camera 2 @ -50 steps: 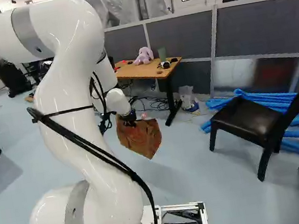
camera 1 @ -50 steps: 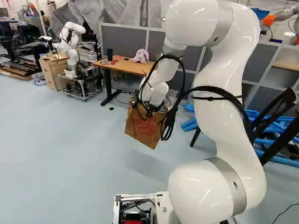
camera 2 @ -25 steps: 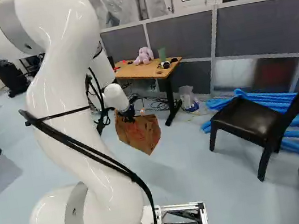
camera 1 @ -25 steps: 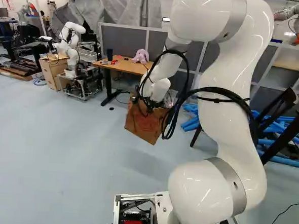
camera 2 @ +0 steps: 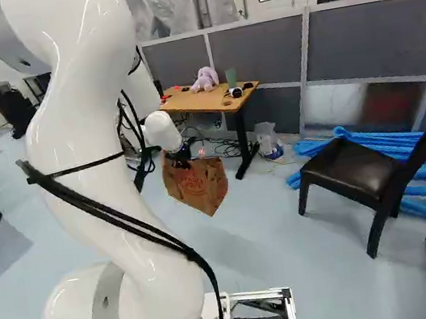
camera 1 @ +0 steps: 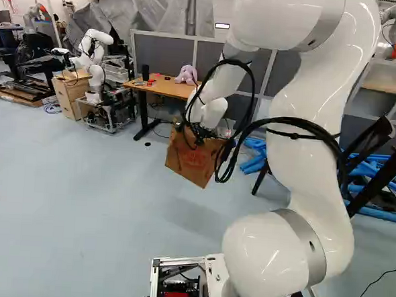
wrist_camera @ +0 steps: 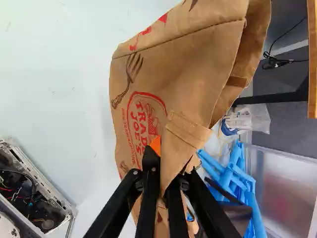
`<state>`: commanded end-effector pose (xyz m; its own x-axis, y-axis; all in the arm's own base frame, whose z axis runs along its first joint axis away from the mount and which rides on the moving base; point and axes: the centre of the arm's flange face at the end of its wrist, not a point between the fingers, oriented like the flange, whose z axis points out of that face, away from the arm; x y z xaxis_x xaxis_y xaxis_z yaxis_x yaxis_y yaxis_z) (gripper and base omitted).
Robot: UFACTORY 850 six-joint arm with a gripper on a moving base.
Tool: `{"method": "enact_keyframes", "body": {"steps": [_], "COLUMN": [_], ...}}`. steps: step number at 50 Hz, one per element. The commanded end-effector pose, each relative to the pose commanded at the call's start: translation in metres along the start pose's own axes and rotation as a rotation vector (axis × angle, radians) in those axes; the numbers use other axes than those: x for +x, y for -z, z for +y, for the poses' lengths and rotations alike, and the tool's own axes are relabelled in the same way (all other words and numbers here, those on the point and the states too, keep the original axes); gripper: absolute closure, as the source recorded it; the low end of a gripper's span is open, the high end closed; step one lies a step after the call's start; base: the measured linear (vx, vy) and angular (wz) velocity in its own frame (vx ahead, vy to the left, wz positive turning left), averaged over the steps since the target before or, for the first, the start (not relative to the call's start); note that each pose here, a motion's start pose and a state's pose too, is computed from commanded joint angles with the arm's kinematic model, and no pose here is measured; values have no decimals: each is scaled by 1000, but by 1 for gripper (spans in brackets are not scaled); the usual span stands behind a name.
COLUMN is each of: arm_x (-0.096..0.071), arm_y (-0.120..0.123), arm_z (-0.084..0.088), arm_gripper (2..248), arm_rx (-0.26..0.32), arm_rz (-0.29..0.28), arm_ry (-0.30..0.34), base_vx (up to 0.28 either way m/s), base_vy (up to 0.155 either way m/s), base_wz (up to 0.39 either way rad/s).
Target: Pick up the bag on the ground and place it on the table
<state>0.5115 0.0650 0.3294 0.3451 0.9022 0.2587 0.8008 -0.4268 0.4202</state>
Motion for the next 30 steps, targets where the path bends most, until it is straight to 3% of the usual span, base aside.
{"method": "enact_keyframes", "body": {"steps": [30], "arm_x": [7], "arm_y": [26], "arm_z": [18], "arm_gripper": [229], "arm_rx": [45], "arm_rz": [-31], "arm_ry": [-13], "base_vx": [0], "base_vy": [0], "base_wz": [0]}}
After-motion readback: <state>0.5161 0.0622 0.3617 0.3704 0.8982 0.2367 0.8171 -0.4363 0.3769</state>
